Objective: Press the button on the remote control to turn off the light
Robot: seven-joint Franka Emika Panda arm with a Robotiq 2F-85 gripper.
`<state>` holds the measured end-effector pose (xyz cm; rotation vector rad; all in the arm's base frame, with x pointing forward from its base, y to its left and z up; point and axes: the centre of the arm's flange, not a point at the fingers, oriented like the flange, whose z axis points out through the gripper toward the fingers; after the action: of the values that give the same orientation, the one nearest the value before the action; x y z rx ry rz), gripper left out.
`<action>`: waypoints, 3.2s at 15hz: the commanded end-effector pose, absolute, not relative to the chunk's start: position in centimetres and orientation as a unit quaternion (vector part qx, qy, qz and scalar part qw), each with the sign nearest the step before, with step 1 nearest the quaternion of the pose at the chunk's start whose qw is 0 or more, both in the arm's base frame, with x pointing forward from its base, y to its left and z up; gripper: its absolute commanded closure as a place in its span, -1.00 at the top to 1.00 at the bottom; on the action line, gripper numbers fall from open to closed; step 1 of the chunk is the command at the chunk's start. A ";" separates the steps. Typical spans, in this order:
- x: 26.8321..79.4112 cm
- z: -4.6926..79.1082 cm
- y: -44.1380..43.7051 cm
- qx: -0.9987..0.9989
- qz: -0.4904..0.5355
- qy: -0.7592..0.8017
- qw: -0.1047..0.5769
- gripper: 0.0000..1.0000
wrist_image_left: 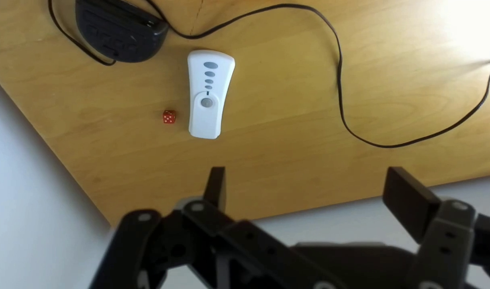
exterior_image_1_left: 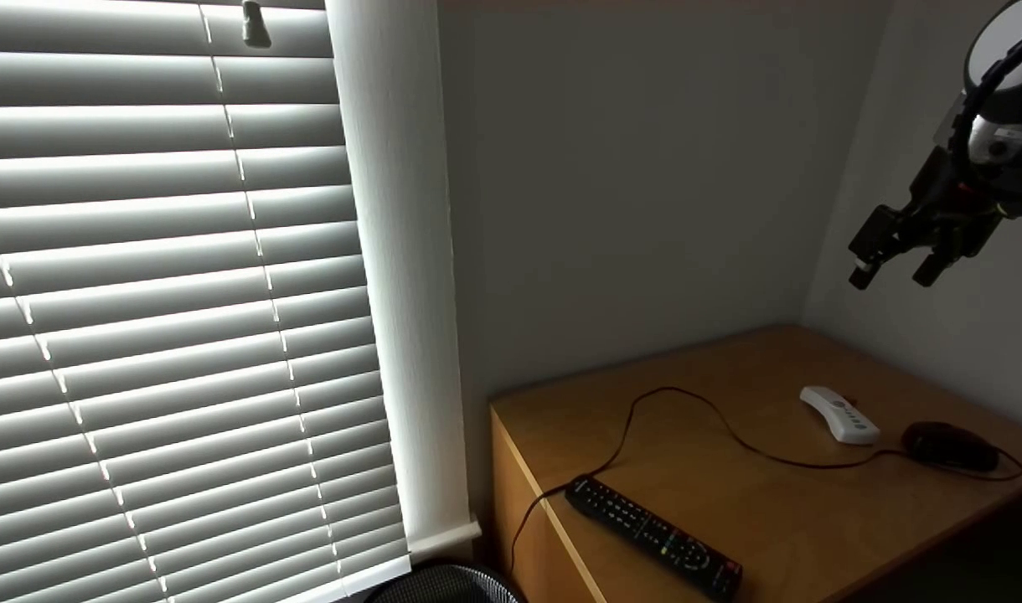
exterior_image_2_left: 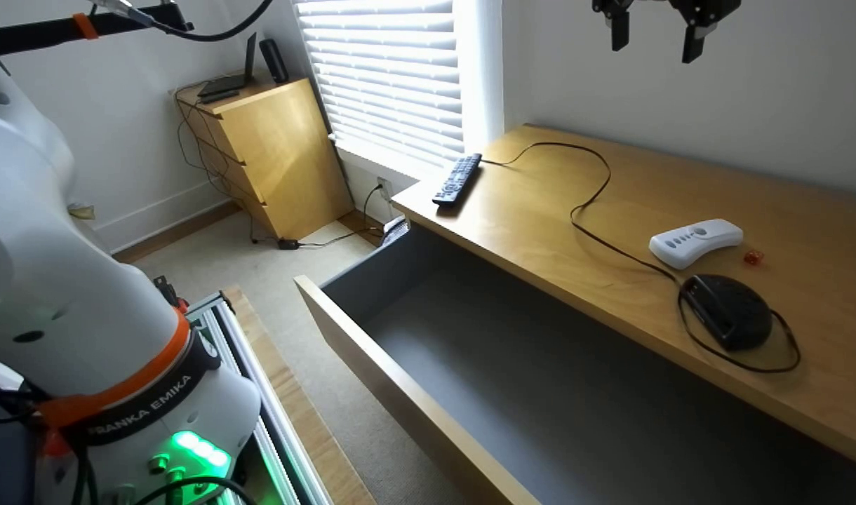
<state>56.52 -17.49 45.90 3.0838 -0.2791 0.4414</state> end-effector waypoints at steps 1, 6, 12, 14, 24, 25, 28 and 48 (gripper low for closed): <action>58.8 44.4 -18.7 0.986 0.126 -0.111 0.003 1.00; 61.8 42.0 -20.4 0.985 0.113 -0.129 0.009 0.17; 64.5 37.4 -20.6 0.986 0.026 -0.166 -0.002 -0.78; 65.1 35.8 -20.9 0.984 -0.008 -0.181 -0.005 -1.00; 67.8 31.5 -25.6 0.974 -0.053 -0.219 -0.021 -1.00; 67.9 31.1 -26.0 0.974 -0.056 -0.218 -0.025 -1.00; 68.2 29.7 -26.9 0.978 -0.059 -0.194 -0.048 -1.00; 69.2 25.4 -29.0 0.975 -0.076 -0.202 -0.050 -1.00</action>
<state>67.99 -27.94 26.31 3.1534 -0.6322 -0.2091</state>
